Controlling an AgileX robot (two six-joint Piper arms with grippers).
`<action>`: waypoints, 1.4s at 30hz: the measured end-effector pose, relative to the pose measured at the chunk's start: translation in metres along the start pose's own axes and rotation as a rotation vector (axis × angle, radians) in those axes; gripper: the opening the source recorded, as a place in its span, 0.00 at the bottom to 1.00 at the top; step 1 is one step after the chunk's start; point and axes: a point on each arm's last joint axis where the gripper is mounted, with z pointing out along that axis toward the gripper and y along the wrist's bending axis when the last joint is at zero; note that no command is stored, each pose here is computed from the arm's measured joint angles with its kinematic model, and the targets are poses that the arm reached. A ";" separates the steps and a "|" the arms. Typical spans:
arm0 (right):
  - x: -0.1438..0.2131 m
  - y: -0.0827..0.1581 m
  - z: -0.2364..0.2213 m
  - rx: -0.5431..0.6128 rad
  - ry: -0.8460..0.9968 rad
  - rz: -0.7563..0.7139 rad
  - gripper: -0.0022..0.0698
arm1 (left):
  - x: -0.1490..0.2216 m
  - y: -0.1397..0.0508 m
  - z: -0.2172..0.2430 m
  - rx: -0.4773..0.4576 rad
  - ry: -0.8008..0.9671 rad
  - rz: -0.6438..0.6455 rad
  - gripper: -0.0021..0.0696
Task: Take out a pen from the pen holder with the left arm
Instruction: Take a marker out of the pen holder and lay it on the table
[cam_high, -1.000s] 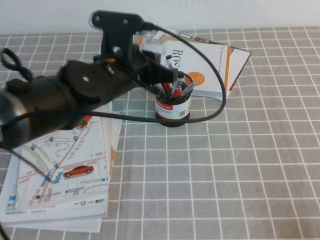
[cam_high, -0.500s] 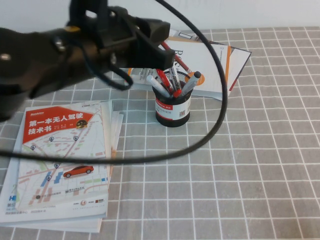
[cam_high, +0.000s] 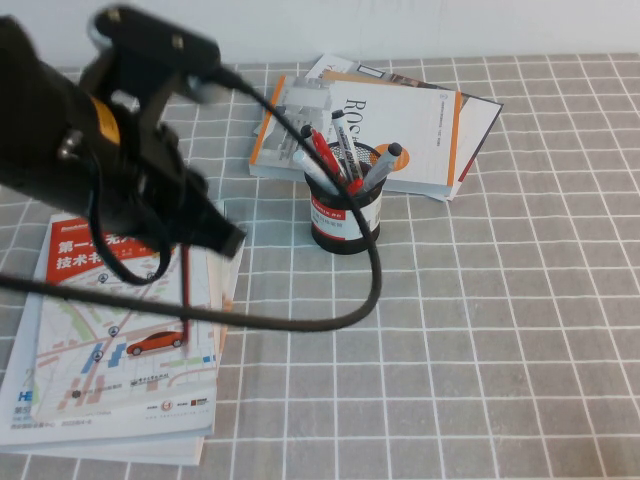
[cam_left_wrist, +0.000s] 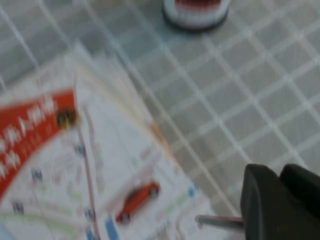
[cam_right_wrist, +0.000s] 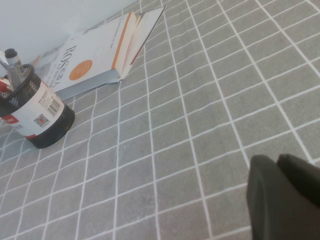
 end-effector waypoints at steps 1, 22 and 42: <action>0.000 0.000 0.000 0.000 0.000 0.000 0.01 | 0.002 0.000 0.003 0.006 0.061 -0.007 0.06; 0.000 0.000 0.000 0.000 0.000 0.000 0.01 | -0.013 -0.008 0.142 0.208 0.273 -0.169 0.06; 0.000 0.000 0.000 0.000 0.000 0.000 0.01 | -0.015 0.018 0.211 0.140 0.180 -0.328 0.06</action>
